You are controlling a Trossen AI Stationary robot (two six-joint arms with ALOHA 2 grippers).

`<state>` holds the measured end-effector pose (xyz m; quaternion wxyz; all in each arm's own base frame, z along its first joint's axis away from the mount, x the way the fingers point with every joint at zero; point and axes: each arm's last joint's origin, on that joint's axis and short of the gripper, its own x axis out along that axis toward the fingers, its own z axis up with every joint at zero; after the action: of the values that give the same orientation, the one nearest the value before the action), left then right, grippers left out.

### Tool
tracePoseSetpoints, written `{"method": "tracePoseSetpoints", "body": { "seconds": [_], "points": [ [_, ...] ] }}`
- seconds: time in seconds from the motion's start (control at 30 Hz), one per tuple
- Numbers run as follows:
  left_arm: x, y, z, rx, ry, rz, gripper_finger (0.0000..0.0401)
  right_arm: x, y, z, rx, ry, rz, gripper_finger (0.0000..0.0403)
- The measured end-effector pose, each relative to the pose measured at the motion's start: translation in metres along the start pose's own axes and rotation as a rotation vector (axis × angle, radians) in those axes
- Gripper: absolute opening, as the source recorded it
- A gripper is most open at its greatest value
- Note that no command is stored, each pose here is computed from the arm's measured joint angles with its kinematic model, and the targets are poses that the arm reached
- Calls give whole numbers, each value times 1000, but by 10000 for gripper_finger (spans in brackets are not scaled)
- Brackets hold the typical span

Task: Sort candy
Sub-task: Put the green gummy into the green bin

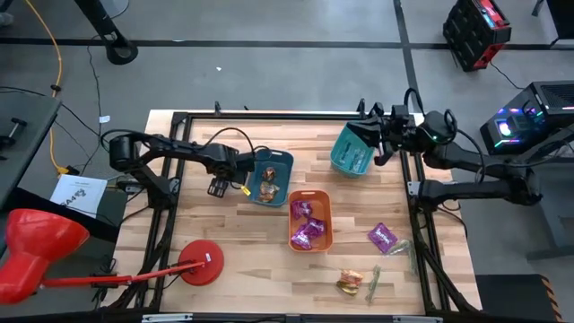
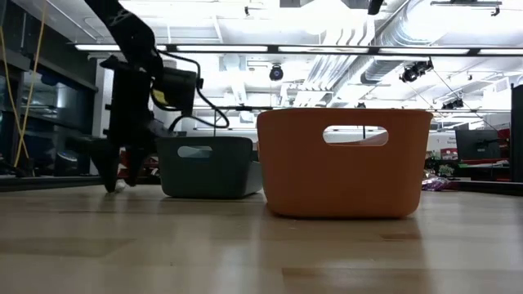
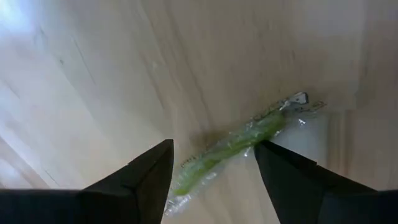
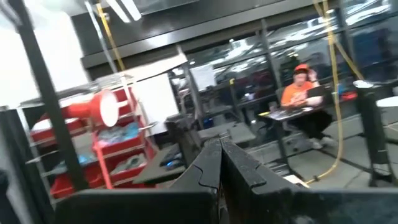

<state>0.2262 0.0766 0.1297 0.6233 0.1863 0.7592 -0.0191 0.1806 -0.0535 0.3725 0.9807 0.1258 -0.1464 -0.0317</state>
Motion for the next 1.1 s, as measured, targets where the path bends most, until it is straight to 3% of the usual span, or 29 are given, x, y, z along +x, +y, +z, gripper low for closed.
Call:
{"method": "tracePoseSetpoints", "body": {
  "seconds": [0.17, 0.27, 0.33, 0.37, 0.57, 0.8, 0.97, 1.1],
  "points": [
    [14, -3, 0, -8, 42, -72, 184, 1, 6, -2, -4, -21, -52, 0],
    [12, -3, -2, -125, 21, -97, 102, 2, 11, -4, 7, -32, -84, 0],
    [7, -2, -6, -248, -29, -121, 35, 2, 14, -4, 16, -39, -102, 0],
    [3, -1, -9, -318, -61, -127, 21, 2, 16, -4, 27, -44, -108, 0],
    [-35, -8, -41, -522, -222, -102, 5, -6, 25, 2, 55, -83, -97, 0],
    [-119, -7, -59, -880, -682, -28, 2, -31, 31, 19, 4, -118, -83, 0],
    [-159, 12, -31, -959, -998, 44, 1, -44, 33, 23, -23, -112, -81, 0],
    [-156, 35, 29, -914, -993, 43, 1, -46, 34, 25, -40, -113, -72, 0]
  ]
}}
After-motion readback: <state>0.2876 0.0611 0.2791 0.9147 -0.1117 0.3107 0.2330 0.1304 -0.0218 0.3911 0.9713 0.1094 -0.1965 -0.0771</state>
